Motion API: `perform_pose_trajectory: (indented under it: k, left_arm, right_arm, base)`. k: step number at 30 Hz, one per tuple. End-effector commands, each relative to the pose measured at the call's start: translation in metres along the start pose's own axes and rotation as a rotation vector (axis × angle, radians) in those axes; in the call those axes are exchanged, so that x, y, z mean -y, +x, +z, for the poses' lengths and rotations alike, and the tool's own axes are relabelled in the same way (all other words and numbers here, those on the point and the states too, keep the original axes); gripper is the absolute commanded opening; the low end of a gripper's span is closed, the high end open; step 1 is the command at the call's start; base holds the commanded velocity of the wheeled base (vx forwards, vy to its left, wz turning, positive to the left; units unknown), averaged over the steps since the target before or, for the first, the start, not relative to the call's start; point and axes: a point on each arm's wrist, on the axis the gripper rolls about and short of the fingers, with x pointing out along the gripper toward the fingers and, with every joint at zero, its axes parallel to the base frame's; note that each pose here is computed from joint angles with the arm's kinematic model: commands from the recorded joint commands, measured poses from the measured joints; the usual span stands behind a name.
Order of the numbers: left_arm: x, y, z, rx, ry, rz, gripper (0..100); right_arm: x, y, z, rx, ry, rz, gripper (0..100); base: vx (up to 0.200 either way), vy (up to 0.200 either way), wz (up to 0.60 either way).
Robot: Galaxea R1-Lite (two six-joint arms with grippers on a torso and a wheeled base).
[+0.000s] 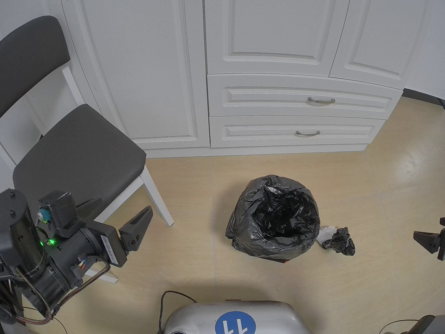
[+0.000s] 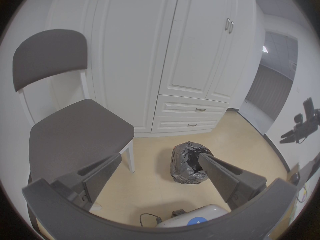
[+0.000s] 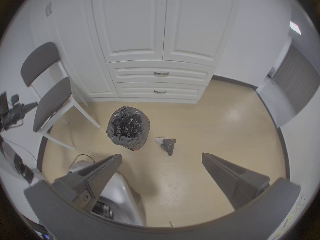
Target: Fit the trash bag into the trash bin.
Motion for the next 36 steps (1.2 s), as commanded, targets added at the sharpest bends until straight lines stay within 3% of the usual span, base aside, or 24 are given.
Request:
perform_pose_trajectory:
  k: [1, 2, 3, 5, 10, 17, 21, 22, 25, 29, 32, 33, 36]
  left_arm:
    - [-0.002, -0.006, 0.027, -0.018, -0.127, 0.020, 100]
    - [-0.002, -0.006, 0.027, -0.018, -0.127, 0.020, 100]
    - [0.000, -0.004, 0.031, -0.021, -0.134, 0.023, 100]
    - [-0.002, -0.006, 0.035, -0.003, -0.143, 0.026, 100]
    - [-0.010, -0.024, 0.045, 0.056, -0.147, 0.017, 100]
    - [-0.013, -0.030, 0.049, 0.086, -0.100, 0.015, 100]
    - [-0.012, -0.027, 0.048, 0.078, -0.095, 0.015, 100]
    - [-0.010, -0.023, 0.047, 0.066, -0.086, 0.016, 100]
    - [-0.008, -0.017, 0.045, 0.050, -0.077, 0.023, 100]
    - [-0.004, -0.008, 0.039, 0.015, -0.061, 0.032, 100]
    - [-0.005, -0.004, 0.037, 0.004, -0.054, 0.048, 100]
    - [-0.007, 0.001, 0.035, -0.007, -0.051, 0.072, 100]
    - [-0.009, 0.004, 0.034, -0.013, -0.049, 0.088, 100]
  right_arm:
    - [0.001, 0.090, 0.011, -0.381, 0.164, -0.033, 100]
    - [0.001, 0.090, 0.011, -0.381, 0.164, -0.033, 100]
    - [0.012, 0.129, 0.007, -0.473, 0.211, -0.015, 100]
    - [0.026, 0.160, -0.002, -0.497, 0.269, -0.009, 100]
    - [0.062, 0.225, -0.029, -0.431, 0.368, 0.026, 100]
    - [0.089, 0.311, -0.054, -0.431, 0.303, 0.035, 100]
    - [0.095, 0.334, -0.054, -0.428, 0.300, 0.035, 100]
    - [0.100, 0.372, -0.051, -0.414, 0.286, 0.042, 100]
    - [0.103, 0.405, -0.039, -0.414, 0.273, 0.054, 100]
    - [0.098, 0.448, -0.027, -0.503, 0.265, 0.089, 100]
    - [0.093, 0.466, -0.033, -0.564, 0.263, 0.099, 100]
    - [0.090, 0.480, -0.047, -0.631, 0.255, 0.074, 100]
    - [0.092, 0.483, -0.048, -0.655, 0.248, 0.047, 100]
  base:
    - [0.000, 0.000, 0.00]
    - [0.000, 0.000, 0.00]
    - [0.000, 0.000, 0.00]
    - [0.000, 0.000, 0.00]
    - [0.000, 0.000, 0.00]
    - [0.000, 0.000, 0.00]
    - [0.000, 0.000, 0.00]
    - [0.000, 0.000, 0.00]
    - [0.000, 0.000, 0.00]
    - [0.000, 0.000, 0.00]
    - [0.000, 0.000, 0.00]
    - [0.000, 0.000, 0.00]
    - [0.000, 0.000, 0.00]
